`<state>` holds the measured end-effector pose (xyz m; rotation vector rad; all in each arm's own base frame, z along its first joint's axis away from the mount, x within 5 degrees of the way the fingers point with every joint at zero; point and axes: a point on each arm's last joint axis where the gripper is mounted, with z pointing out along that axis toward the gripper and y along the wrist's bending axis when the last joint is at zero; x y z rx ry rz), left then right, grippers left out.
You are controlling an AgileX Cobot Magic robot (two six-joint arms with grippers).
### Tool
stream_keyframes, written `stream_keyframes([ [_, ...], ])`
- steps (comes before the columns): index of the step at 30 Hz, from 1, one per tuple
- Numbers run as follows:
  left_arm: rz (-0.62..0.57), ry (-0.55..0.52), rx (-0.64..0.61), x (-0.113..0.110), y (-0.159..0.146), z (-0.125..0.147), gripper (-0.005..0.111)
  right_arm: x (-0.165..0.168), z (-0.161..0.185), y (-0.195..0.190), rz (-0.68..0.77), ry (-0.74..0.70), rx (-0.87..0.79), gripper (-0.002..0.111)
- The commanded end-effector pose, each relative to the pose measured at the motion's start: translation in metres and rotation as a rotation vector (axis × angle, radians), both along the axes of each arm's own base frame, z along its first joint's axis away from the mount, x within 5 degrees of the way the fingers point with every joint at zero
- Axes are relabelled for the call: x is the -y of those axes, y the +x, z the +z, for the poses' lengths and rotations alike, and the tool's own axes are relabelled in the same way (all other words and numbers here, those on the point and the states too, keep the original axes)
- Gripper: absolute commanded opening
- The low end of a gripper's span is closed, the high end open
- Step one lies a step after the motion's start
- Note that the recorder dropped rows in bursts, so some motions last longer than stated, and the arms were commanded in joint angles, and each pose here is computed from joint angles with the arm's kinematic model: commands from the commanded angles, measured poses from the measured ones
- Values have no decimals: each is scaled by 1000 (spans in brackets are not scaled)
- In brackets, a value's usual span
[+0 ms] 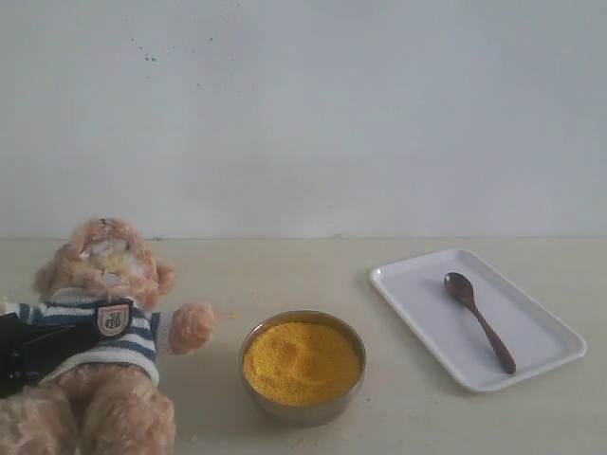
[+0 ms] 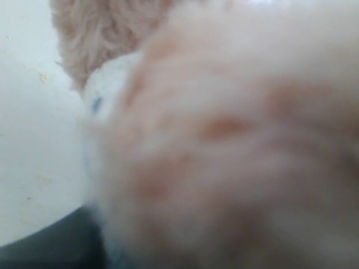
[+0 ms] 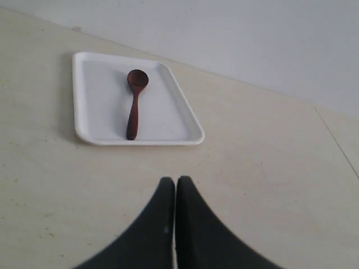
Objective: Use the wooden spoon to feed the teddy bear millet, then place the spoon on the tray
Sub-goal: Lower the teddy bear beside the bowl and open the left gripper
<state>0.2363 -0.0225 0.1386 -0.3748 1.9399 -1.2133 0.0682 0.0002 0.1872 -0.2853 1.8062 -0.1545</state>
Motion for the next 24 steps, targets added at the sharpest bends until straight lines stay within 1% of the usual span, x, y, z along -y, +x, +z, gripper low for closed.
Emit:
stream_keyframes([
  [1,57,50,68,-5,5,3,4,-1,2,0,8,32,24,0],
  [3,65,87,90,-7,6,3,4,-1,2,0,8,33,24,0],
  [4,66,89,88,-7,6,2,4,-1,2,0,8,33,24,0],
  [6,56,131,64,-8,10,0,4,-1,2,0,8,33,24,0],
  [7,24,179,53,-8,14,-1,4,-1,2,0,8,33,24,0],
  [8,3,206,61,-8,19,1,4,-1,2,0,8,33,24,0],
  [11,-40,248,119,-9,33,10,4,-1,2,0,8,33,24,0],
  [13,-95,277,126,-8,39,8,4,-1,2,0,8,33,24,0],
  [15,-120,270,82,-8,44,-6,4,-1,2,0,8,33,24,0],
  [19,-105,223,19,-10,52,-24,4,-1,2,0,8,33,24,0],
  [22,-132,174,32,-8,54,-29,4,-1,2,0,8,33,24,0],
  [24,-155,168,32,-6,54,-32,4,-1,2,0,8,33,24,0],
])
